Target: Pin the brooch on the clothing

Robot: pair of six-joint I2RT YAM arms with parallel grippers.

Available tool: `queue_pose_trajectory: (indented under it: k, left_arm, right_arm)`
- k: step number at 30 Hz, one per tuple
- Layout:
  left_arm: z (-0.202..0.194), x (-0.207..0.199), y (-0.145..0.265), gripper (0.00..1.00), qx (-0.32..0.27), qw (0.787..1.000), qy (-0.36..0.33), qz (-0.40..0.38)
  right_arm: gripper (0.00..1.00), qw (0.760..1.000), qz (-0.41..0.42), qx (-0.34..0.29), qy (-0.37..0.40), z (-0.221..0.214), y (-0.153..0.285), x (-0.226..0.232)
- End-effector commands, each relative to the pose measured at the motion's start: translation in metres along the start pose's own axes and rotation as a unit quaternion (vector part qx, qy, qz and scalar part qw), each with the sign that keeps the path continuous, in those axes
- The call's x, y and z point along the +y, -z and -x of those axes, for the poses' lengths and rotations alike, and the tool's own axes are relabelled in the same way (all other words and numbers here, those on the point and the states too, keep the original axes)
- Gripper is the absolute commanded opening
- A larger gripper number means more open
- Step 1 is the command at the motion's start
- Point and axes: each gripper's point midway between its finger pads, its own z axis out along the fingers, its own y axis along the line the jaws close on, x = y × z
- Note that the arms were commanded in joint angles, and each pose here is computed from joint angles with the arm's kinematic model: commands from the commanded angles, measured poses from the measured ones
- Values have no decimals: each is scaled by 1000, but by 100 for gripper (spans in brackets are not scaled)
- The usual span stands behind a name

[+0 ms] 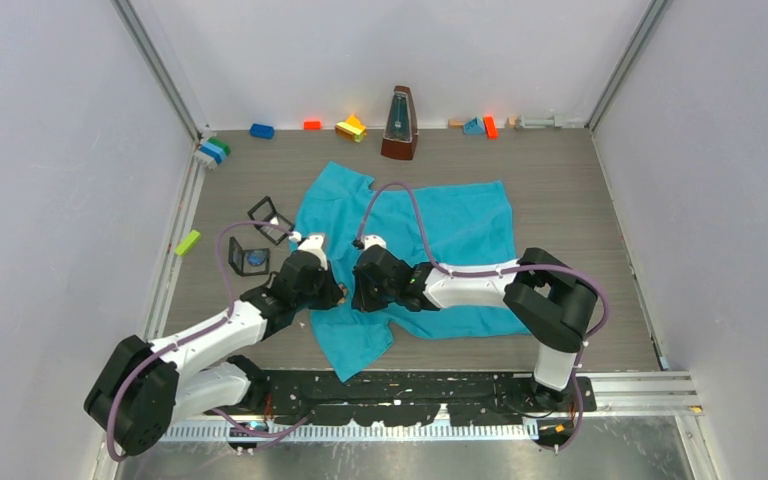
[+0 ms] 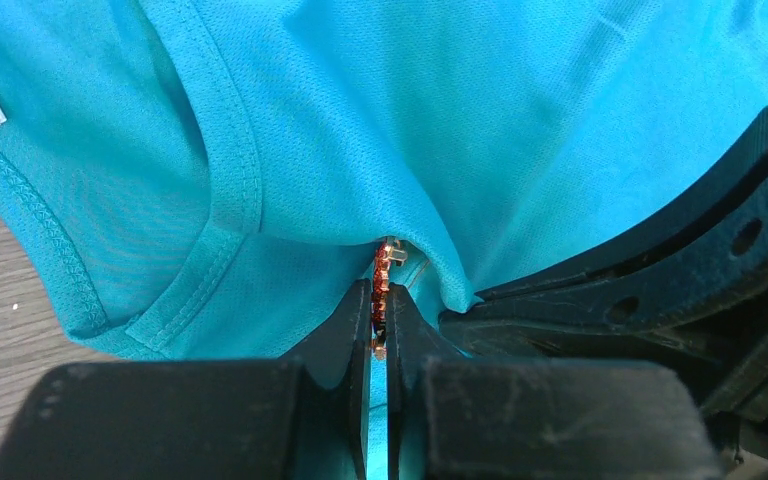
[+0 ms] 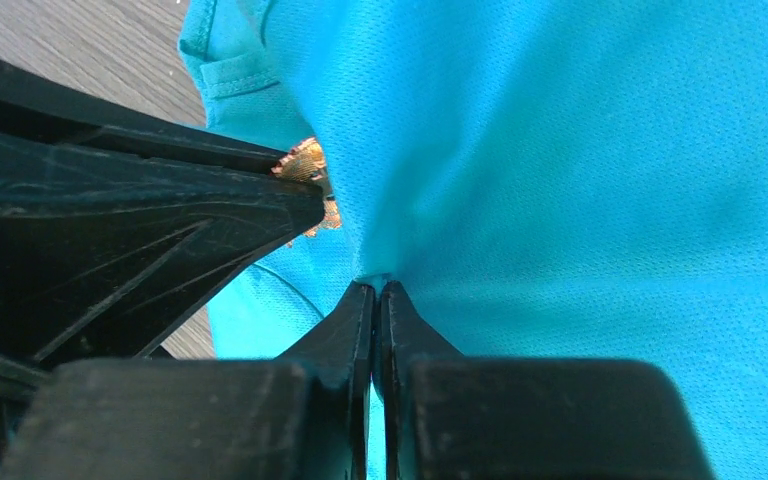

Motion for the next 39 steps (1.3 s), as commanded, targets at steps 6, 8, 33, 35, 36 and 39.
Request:
queue_pose_trajectory:
  k: [6,8,33,35,36,39]
  left_arm:
    - [21,-15,-4,0,-41,999,12,-28]
    - [21,-16,-3,0,-46,998,16,-32]
    - [17,-41,3,0,-55,991,10,-119]
    - [21,-46,7,0,-64,989,5,-131]
    - [22,-48,9,0,-66,988,1,-138]
    - [23,-56,14,0,-69,984,-12,-162]
  right_arm:
    - [1,998,54,-11,14,10,-2,30]
    - [1,998,57,-6,13,8,-3,31]
    - [1,995,95,16,24,0,-5,43]
    - [1,995,97,22,26,-3,-7,43]
    - [1,995,98,23,26,-3,-7,43]
    - [1,994,100,28,27,-6,-9,44]
